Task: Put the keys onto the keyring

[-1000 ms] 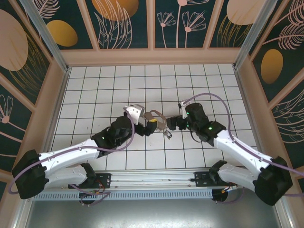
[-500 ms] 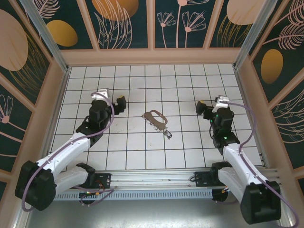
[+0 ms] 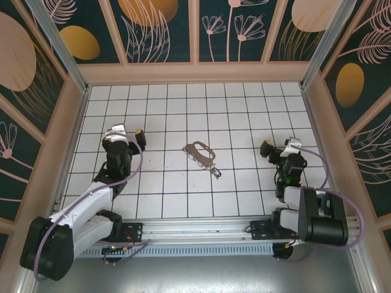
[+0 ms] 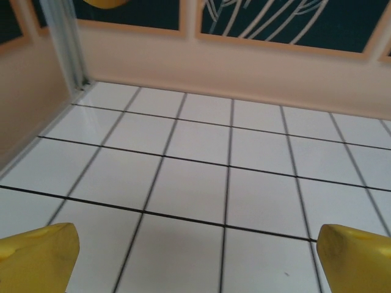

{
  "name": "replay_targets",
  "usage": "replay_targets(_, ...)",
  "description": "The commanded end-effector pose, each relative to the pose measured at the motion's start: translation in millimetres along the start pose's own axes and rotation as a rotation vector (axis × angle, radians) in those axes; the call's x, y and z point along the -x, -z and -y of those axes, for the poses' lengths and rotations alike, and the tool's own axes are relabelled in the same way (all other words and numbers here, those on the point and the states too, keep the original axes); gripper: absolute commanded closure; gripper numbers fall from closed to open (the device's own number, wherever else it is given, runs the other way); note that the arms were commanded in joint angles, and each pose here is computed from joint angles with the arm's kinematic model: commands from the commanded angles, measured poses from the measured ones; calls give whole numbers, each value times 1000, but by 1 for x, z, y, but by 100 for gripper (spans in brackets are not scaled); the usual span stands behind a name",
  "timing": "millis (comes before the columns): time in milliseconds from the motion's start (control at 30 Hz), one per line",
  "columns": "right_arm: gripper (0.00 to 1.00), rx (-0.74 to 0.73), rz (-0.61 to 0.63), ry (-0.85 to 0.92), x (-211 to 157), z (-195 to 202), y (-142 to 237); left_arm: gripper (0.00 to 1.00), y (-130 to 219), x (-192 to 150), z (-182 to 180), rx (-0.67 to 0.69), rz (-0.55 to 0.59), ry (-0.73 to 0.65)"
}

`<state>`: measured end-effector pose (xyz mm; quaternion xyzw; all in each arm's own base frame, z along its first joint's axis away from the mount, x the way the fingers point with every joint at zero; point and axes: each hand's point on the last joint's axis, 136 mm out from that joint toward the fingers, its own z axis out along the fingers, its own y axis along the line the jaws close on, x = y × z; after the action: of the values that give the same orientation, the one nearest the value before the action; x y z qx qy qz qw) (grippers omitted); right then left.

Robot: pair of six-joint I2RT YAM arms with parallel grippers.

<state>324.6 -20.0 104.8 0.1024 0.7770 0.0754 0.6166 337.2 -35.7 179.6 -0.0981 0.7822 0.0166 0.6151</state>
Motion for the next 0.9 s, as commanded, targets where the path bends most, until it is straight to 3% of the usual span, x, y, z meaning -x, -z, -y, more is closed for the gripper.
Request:
replay_targets(0, 1, 62, 265, 72, 60, -15, 3, 1, -5, 10, -28, 126, 82, -9)
replay_targets(200, 1, 57, 233, 79, 47, -13, -11, 1, -21, 16, -41, 107, 179, 27)
replay_targets(367, 1, 100, 206, 127, 35, -25, -21, 1, -49, 0, -45, 97, 138, -88)
replay_targets(600, 1, -69, 163, 94, 34, -3, -38, 1, -53, -23, -63, 51, 182, -11)
replay_targets(867, 1, -77, 162, 104, 34, -4, -38, 1, -55, -25, -62, 37, 158, -16)
